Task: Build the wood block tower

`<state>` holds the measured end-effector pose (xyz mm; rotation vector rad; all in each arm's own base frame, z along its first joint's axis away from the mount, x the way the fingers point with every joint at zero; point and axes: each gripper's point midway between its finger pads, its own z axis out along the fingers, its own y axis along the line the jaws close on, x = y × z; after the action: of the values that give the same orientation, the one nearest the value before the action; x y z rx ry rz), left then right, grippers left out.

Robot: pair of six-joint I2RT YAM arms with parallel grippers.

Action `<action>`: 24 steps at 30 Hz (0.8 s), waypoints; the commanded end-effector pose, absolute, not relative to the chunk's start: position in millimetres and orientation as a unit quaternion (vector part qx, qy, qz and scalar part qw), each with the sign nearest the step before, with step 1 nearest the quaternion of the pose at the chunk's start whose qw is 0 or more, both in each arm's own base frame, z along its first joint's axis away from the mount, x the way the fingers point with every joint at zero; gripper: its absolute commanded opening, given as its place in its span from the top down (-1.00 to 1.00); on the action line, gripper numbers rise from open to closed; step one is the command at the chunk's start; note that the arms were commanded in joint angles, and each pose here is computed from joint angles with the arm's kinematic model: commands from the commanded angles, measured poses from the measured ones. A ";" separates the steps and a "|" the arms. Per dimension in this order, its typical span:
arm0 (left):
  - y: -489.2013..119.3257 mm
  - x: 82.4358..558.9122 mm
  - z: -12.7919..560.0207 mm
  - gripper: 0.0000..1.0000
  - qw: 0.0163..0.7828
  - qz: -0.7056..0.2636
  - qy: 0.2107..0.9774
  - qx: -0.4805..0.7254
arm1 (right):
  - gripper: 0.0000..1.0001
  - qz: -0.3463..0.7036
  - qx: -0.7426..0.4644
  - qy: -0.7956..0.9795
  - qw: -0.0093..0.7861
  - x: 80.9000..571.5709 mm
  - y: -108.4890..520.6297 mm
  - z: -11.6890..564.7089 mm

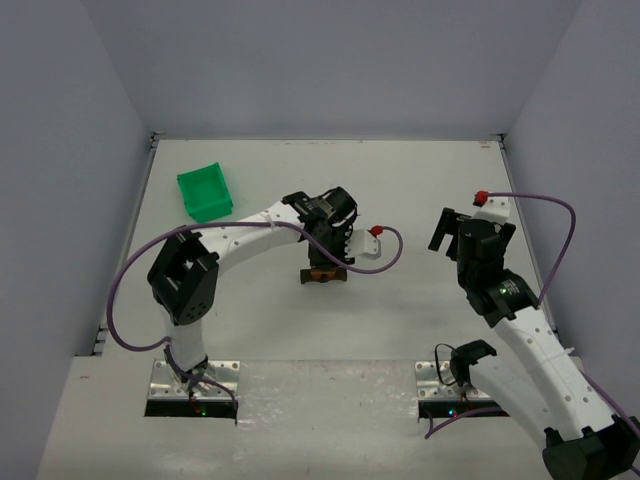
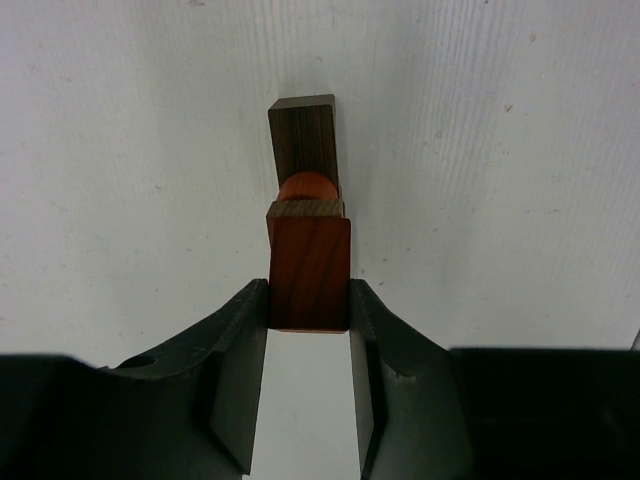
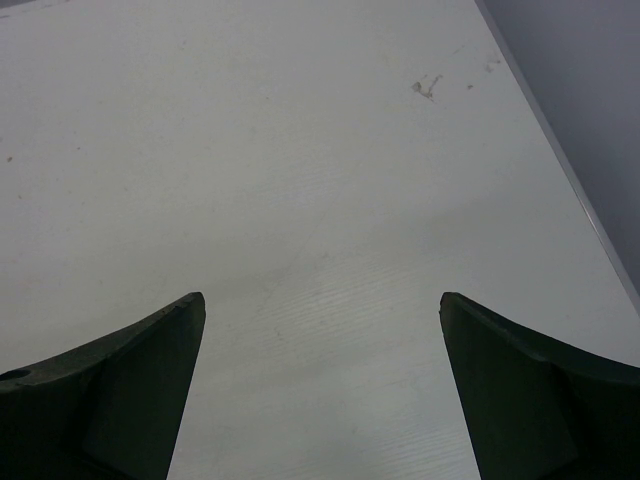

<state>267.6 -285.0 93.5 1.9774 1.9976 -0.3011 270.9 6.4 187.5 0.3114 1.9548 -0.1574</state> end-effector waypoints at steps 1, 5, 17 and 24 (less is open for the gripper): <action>-299.0 269.4 105.7 0.44 0.176 -0.115 0.684 0.699 | -0.97 -0.074 0.145 0.811 0.562 271.8 0.7 196.6; -298.2 270.5 103.5 0.38 0.174 -0.109 0.685 0.699 | -0.97 -0.074 0.145 0.812 0.561 271.6 0.8 196.0; -299.8 276.2 107.5 -0.62 0.188 -0.100 0.689 0.693 | -0.97 -0.074 0.142 0.813 0.560 271.5 1.1 195.9; -304.1 288.4 110.5 -0.97 0.212 -0.085 0.697 0.680 | -0.97 -0.071 0.141 0.812 0.562 271.2 2.0 196.8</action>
<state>272.5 -284.9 95.1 1.9592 2.0017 -0.2591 270.8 6.5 187.7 0.3109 1.9544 -0.1570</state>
